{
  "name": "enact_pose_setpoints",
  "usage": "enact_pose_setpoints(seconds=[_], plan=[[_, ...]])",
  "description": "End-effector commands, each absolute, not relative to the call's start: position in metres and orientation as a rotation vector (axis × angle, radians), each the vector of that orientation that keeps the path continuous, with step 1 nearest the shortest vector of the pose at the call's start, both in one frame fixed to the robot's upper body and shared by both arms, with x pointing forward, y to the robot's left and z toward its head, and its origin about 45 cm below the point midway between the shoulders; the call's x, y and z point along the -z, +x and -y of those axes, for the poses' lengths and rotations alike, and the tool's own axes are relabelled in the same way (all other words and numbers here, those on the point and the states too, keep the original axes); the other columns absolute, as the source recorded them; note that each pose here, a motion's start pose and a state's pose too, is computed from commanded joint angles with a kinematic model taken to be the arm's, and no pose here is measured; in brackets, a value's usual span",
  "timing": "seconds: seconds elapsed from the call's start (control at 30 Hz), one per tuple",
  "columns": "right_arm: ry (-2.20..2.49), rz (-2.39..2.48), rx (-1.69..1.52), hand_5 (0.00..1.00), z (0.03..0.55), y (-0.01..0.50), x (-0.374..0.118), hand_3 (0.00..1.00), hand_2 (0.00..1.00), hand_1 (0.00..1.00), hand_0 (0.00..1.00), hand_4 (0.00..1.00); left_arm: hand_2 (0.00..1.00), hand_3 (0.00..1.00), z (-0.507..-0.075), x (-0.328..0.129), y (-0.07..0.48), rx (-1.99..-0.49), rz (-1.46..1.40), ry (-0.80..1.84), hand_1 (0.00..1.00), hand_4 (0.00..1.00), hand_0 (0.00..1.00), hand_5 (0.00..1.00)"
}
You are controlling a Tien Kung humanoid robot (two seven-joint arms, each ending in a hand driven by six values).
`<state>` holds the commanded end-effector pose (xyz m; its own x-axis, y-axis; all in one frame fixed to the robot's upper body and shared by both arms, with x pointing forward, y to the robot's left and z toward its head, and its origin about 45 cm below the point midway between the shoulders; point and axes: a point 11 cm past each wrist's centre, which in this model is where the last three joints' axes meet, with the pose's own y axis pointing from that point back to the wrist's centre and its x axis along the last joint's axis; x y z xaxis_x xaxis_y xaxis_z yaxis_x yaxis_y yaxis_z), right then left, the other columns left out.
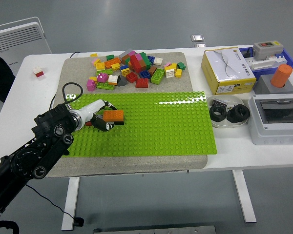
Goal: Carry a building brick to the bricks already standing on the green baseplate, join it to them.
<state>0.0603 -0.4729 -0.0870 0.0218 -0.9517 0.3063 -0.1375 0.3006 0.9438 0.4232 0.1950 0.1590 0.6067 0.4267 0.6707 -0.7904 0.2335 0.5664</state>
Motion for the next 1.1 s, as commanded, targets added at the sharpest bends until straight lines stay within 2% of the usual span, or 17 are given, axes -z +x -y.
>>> enact_pose_setpoints(seconds=[0.37,0.4,0.57,0.6,0.77,0.8,0.97,1.0,1.1], plan=[[1.091,1.402,0.883,0.998,0.472,0.060,0.087,0.681,0.658,0.553,0.653,0.730,0.998,0.896,-0.190,-0.182,0.426,-0.920,0.485,0.958,0.998,0.940,0.998,0.002],[1.091,1.402,0.883,0.998,0.472,0.060,0.087,0.680,0.658,0.553,0.651,0.728,0.998,0.802,-0.190,-0.186,0.427,-0.932,0.500,0.950,0.998,0.966,0.998,0.132],[1.093,1.401,0.885,0.998,0.472,0.059,0.088,0.680,0.658,0.553,0.651,0.728,0.998,0.802,-0.194,-0.208,0.425,-0.987,0.616,0.948,0.998,0.966,0.998,0.132],[1.094,1.401,0.885,0.998,0.471,0.059,0.088,0.680,0.658,0.553,0.653,0.732,0.998,0.707,-0.195,-0.210,0.422,-0.987,0.647,0.962,0.998,0.978,0.998,0.290],[1.096,1.399,0.887,0.998,0.471,0.058,0.088,0.680,0.658,0.553,0.653,0.732,0.998,0.707,-0.187,-0.216,0.406,-0.955,0.809,1.021,0.998,0.978,0.998,0.290],[1.096,1.399,0.887,0.998,0.471,0.058,0.088,0.681,0.657,0.553,0.653,0.732,0.998,0.688,-0.184,-0.217,0.402,-0.947,0.838,1.025,0.998,0.998,0.998,0.599],[1.096,1.400,0.886,0.998,0.471,0.058,0.088,0.681,0.657,0.553,0.653,0.732,0.998,0.688,-0.161,-0.222,0.385,-0.906,0.983,1.013,0.998,0.998,0.998,0.599],[1.097,1.400,0.886,0.998,0.470,0.059,0.088,0.681,0.657,0.553,0.652,0.728,0.998,0.693,-0.159,-0.220,0.384,-0.902,1.003,1.016,0.998,0.998,0.998,0.737],[1.098,1.400,0.886,0.998,0.469,0.059,0.088,0.681,0.657,0.553,0.652,0.728,0.998,0.693,-0.157,-0.217,0.383,-0.899,1.035,1.026,0.998,0.998,0.998,0.737]])
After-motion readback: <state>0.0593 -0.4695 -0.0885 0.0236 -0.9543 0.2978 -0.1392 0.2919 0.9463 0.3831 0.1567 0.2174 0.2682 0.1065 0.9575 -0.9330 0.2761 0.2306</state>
